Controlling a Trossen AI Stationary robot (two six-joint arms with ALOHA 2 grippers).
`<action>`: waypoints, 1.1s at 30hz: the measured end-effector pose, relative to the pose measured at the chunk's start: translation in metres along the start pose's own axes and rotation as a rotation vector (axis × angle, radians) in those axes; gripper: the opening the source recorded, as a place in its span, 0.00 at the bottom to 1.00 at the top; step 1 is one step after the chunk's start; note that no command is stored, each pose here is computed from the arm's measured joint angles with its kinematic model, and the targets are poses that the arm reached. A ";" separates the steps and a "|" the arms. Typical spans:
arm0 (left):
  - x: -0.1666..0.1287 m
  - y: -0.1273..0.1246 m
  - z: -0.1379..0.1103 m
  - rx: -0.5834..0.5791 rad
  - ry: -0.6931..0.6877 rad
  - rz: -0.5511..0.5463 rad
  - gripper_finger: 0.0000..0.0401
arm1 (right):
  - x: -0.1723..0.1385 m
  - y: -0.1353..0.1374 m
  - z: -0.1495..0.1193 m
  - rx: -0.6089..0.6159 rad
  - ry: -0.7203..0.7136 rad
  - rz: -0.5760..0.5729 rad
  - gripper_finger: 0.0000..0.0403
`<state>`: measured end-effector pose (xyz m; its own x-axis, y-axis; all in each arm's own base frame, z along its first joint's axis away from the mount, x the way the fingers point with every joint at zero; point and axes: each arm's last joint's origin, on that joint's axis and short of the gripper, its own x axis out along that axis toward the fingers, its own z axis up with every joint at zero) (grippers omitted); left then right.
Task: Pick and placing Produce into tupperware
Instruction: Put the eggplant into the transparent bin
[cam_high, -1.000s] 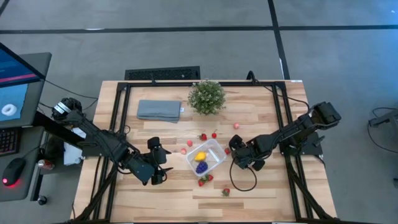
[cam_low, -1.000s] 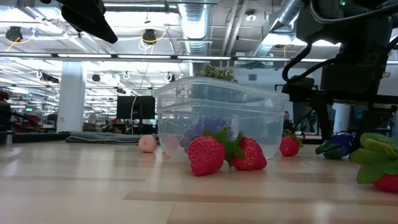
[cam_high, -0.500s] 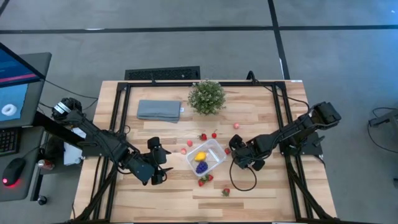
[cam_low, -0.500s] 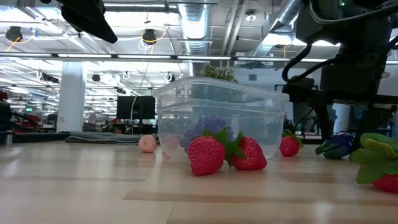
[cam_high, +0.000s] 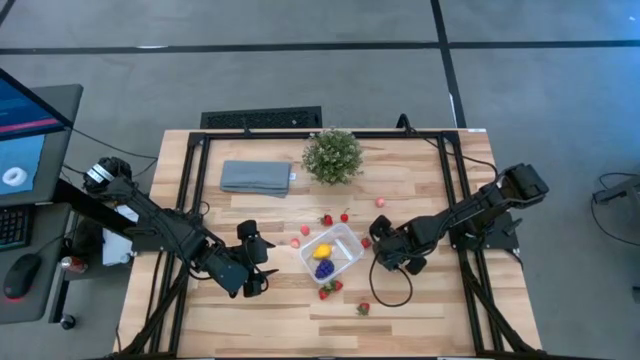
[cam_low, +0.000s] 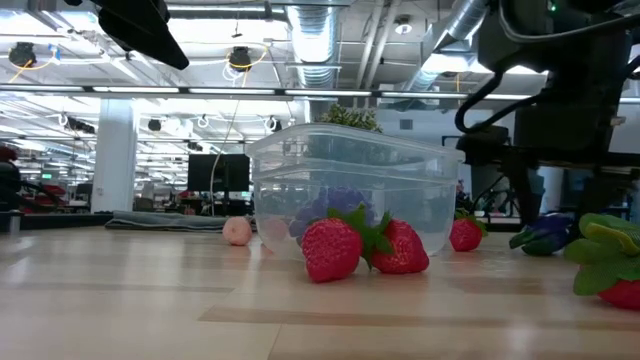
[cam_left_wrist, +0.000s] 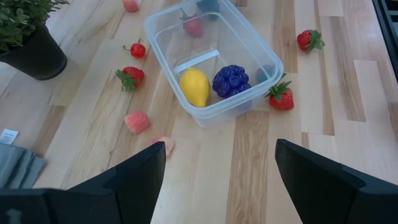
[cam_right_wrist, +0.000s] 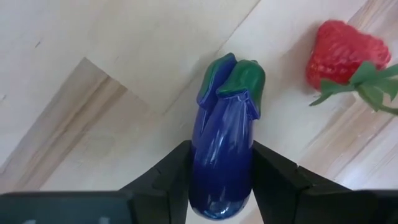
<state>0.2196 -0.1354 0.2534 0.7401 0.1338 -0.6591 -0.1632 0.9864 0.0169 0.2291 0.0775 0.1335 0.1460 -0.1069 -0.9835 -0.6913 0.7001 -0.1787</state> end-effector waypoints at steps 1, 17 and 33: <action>0.000 0.000 0.000 0.000 0.000 0.000 0.73 | 0.000 0.000 -0.001 0.006 0.006 0.003 0.42; 0.000 0.000 0.000 0.002 0.000 0.000 0.73 | -0.036 0.001 -0.013 0.154 -0.088 -0.029 0.40; 0.000 0.000 0.000 0.011 0.000 0.000 0.73 | -0.090 0.003 -0.029 0.264 -0.361 -0.125 0.39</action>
<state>0.2197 -0.1353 0.2534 0.7401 0.1340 -0.6590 -0.1565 0.9874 0.0250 0.1935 0.0693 0.2203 0.4858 0.0177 -0.8739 -0.4560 0.8581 -0.2362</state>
